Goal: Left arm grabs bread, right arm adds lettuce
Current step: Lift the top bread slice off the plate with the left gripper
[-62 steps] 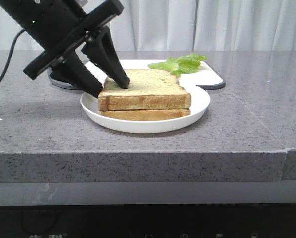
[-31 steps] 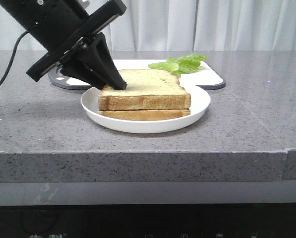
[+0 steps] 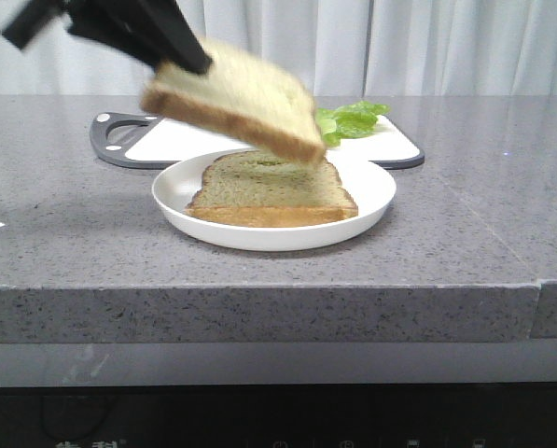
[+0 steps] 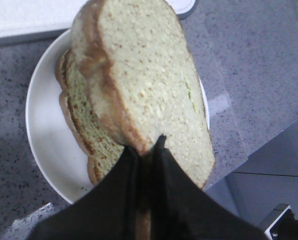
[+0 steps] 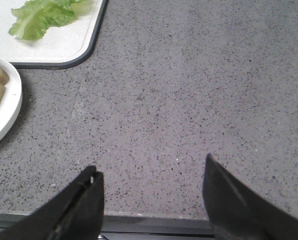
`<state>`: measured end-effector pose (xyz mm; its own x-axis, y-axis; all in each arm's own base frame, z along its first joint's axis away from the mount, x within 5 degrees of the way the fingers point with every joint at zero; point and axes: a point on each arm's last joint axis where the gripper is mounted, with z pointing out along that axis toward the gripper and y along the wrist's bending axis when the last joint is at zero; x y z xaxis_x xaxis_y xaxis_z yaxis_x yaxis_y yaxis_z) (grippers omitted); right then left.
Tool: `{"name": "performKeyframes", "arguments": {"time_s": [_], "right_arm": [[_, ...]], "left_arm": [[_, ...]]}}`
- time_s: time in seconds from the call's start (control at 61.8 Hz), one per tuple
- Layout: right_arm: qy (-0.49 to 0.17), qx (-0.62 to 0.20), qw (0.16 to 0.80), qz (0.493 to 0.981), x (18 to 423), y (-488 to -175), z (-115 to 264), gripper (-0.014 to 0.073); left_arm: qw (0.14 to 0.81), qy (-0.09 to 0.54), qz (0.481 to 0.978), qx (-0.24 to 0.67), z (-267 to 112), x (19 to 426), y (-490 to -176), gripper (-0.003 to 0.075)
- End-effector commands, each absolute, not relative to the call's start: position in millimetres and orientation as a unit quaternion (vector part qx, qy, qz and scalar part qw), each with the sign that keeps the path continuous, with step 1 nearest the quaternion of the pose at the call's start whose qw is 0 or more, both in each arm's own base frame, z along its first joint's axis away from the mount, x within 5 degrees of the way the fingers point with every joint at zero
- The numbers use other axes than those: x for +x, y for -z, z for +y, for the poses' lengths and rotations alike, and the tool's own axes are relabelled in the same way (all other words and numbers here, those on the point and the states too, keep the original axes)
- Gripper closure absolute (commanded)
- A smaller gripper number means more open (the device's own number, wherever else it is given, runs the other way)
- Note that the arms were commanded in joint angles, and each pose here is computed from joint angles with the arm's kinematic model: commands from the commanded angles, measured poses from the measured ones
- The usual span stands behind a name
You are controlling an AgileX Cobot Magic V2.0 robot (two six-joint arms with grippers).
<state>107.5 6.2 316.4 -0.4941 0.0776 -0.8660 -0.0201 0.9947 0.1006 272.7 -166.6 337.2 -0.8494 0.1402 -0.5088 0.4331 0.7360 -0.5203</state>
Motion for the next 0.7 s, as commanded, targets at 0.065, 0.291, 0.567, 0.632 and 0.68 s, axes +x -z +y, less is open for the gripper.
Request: {"name": "performKeyframes", "arguments": {"time_s": [0.065,0.291,0.567,0.632,0.68], "right_arm": [[-0.051,0.017,0.539,0.841,111,-332,6,0.0137],[-0.074,0.027,0.539,0.839,111,-332,9,0.0137],[-0.106,0.032,0.503,0.857,140,-332,14,0.0137],[-0.119,0.030,0.492,0.862,152,-334,16,0.0137],[-0.131,0.030,0.484,0.865,163,-336,18,0.0137]], "left_arm": [[0.322,0.332,0.868,0.180,-150,236,-397,0.0741],[0.383,0.246,0.877,0.152,-112,196,-414,0.0741],[0.417,0.178,0.885,0.107,-76,152,-395,0.0741],[0.422,0.166,0.887,0.086,-69,146,-391,0.0741],[0.425,0.155,0.889,0.074,-64,142,-388,0.0741]]}}
